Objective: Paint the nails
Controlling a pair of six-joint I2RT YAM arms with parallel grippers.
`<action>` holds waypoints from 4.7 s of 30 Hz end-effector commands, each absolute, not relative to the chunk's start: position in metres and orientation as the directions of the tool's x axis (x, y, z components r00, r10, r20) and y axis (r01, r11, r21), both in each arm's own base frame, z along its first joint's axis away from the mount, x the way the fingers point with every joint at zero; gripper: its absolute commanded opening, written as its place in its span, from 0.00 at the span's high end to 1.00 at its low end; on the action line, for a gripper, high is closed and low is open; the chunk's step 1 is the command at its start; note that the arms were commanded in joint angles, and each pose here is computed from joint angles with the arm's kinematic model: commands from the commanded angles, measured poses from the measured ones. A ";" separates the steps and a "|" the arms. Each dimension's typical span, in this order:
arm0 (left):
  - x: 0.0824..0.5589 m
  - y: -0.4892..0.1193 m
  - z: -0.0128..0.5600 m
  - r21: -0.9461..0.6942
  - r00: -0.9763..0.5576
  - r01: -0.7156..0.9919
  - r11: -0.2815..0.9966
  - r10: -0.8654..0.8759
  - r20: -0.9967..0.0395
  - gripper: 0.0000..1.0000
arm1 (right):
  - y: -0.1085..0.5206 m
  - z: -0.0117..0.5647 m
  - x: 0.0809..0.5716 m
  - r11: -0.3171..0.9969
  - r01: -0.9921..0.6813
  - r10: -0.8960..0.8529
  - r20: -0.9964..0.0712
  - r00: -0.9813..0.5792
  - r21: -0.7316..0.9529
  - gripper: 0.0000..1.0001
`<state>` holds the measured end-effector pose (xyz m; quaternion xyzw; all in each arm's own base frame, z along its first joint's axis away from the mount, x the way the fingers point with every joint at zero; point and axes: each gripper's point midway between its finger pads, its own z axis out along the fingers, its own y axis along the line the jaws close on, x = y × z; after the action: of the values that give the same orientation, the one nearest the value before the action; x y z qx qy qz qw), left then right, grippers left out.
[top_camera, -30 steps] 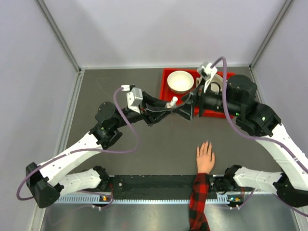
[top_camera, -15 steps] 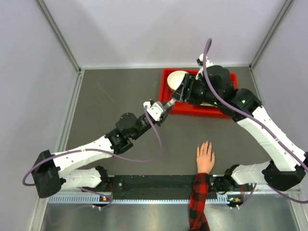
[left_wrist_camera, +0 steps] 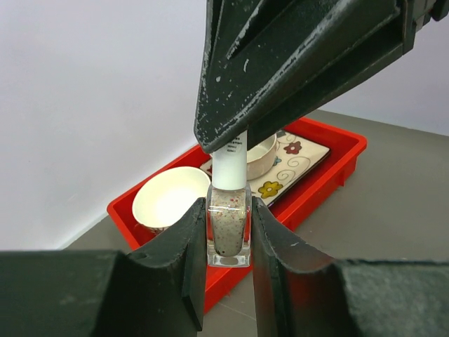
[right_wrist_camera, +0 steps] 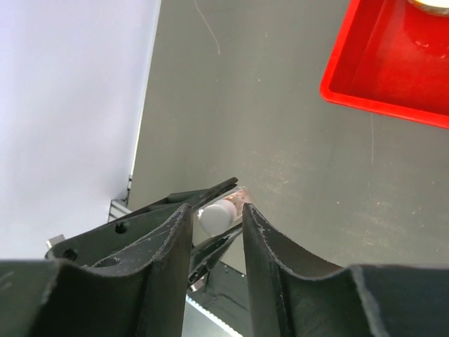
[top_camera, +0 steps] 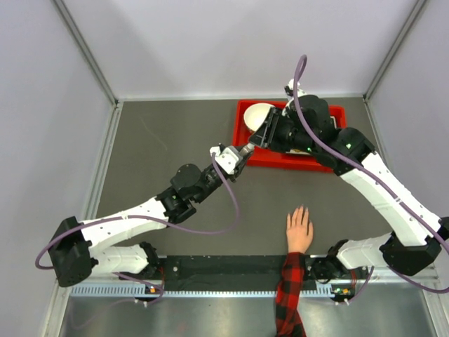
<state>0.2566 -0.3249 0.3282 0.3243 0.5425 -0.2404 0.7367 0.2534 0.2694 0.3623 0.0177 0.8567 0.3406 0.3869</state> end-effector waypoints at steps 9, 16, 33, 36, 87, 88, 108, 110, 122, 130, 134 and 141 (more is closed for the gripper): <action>0.254 -0.324 0.360 0.184 0.337 0.700 0.691 -0.092 -0.937 1.00 | 0.286 0.368 0.255 0.729 -0.257 0.307 -0.639 -0.706 0.634 0.65; 0.251 -0.319 0.368 0.083 0.264 0.717 0.692 -0.160 -0.951 1.00 | 0.284 0.365 0.249 0.730 -0.290 0.271 -0.652 -0.708 0.618 0.97; 0.121 -0.301 0.421 -0.191 -0.231 0.969 -0.159 -0.292 -0.928 1.00 | 0.273 0.417 0.081 -0.211 -0.925 0.006 -0.946 0.323 -0.317 1.00; 0.104 -0.300 0.432 -0.207 -0.288 0.936 -0.284 -0.281 -0.916 1.00 | 0.273 0.423 0.066 -0.335 -0.877 0.037 -0.935 0.354 -0.345 1.00; 0.253 -0.329 0.360 0.093 0.216 0.833 0.545 -0.166 -0.962 1.00 | 0.270 0.390 0.255 0.770 -0.282 0.323 -0.730 -0.602 0.573 0.57; 0.253 -0.329 0.359 0.091 0.213 0.833 0.546 -0.165 -0.963 1.00 | 0.270 0.392 0.254 0.767 -0.285 0.322 -0.729 -0.604 0.574 0.60; 0.209 -0.327 0.395 -0.111 0.005 0.936 0.334 -0.326 -0.945 1.00 | 0.298 0.423 0.156 0.209 -0.977 -0.112 -0.992 -0.061 0.036 1.00; 0.193 -0.327 0.400 -0.129 -0.033 0.956 0.264 -0.340 -0.940 1.00 | 0.288 0.427 0.131 0.063 -0.983 -0.102 -0.981 0.168 -0.175 1.00; 0.162 -0.315 0.426 -0.153 -0.080 0.976 0.154 -0.400 -0.913 1.00 | 0.290 0.434 0.072 -0.453 -0.850 -0.008 -0.952 0.306 -0.270 0.90; 0.187 -0.306 0.419 -0.140 -0.011 0.940 0.311 -0.382 -0.924 1.00 | 0.293 0.460 0.150 0.131 -0.982 -0.030 -0.991 0.130 -0.133 0.26; 0.213 -0.307 0.407 -0.120 0.036 0.898 0.424 -0.342 -0.939 1.00 | 0.287 0.436 0.193 0.441 -0.862 -0.013 -0.959 -0.282 0.248 0.24; 0.237 -0.317 0.392 -0.008 0.131 0.871 0.490 -0.249 -0.960 1.00 | 0.267 0.415 0.237 0.711 -0.499 0.183 -0.817 -0.547 0.494 0.23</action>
<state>0.2242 -0.3215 0.3644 0.2983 0.5527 -0.4426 0.6400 0.2203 0.2828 0.4156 -0.2543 0.7504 0.3771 0.4795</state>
